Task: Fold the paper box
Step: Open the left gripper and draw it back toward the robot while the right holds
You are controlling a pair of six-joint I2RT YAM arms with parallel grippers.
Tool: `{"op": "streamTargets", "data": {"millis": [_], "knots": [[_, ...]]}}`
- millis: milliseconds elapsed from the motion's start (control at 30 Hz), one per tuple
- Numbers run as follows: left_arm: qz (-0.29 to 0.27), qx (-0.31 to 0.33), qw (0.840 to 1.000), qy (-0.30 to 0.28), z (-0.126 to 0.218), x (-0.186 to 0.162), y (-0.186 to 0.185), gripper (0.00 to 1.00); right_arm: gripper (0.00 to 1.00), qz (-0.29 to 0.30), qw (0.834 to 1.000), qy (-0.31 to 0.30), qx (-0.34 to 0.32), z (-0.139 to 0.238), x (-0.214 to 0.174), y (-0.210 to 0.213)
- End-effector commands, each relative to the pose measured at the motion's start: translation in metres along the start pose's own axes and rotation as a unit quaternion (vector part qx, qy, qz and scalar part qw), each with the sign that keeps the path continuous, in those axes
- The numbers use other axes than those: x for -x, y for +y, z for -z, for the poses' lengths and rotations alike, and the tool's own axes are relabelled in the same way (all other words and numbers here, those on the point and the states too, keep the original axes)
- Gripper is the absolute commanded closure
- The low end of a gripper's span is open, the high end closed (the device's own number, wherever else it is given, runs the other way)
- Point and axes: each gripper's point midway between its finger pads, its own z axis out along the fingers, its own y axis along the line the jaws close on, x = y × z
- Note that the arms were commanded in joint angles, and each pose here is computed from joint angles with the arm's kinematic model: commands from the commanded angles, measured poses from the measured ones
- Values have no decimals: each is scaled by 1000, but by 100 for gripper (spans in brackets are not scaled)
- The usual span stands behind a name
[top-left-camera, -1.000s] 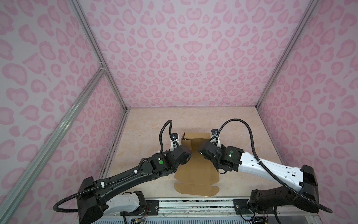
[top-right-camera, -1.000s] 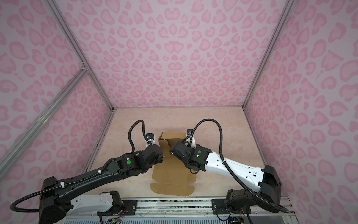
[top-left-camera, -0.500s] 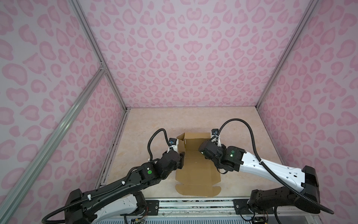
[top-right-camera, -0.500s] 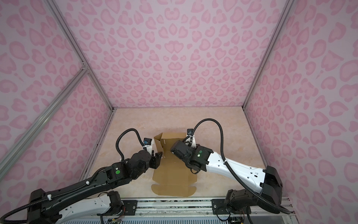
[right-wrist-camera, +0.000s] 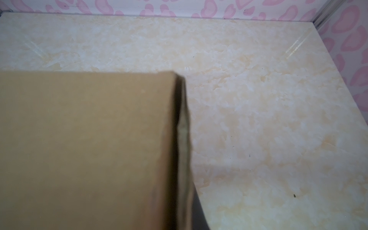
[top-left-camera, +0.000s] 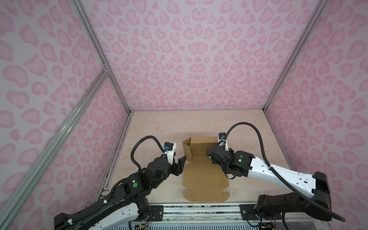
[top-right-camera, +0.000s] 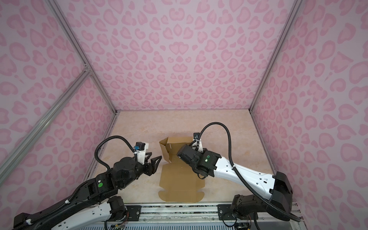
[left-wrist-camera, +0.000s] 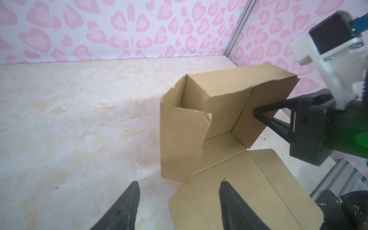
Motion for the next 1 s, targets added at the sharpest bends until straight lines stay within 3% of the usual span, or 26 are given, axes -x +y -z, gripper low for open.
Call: {"op": "streamTargets", "data": {"millis": [0,200,400,567,967], "knots": [[-88,17,995,32,16,-12,14,23,100,4,1000,-21,16,3,7,-2],[-162,69,984,-9,35,-7,44,8,100,-1,997,-28,68,8,9,-9],[-199,53,978,15,20,-17,36,7,100,9,995,-35,94,19,15,-8],[-227,78,971,5,6,-6,36,7,100,12,994,-34,107,22,16,-5],[-234,-18,972,-26,-11,-5,-2,6,100,21,988,-34,149,30,14,2]]}}
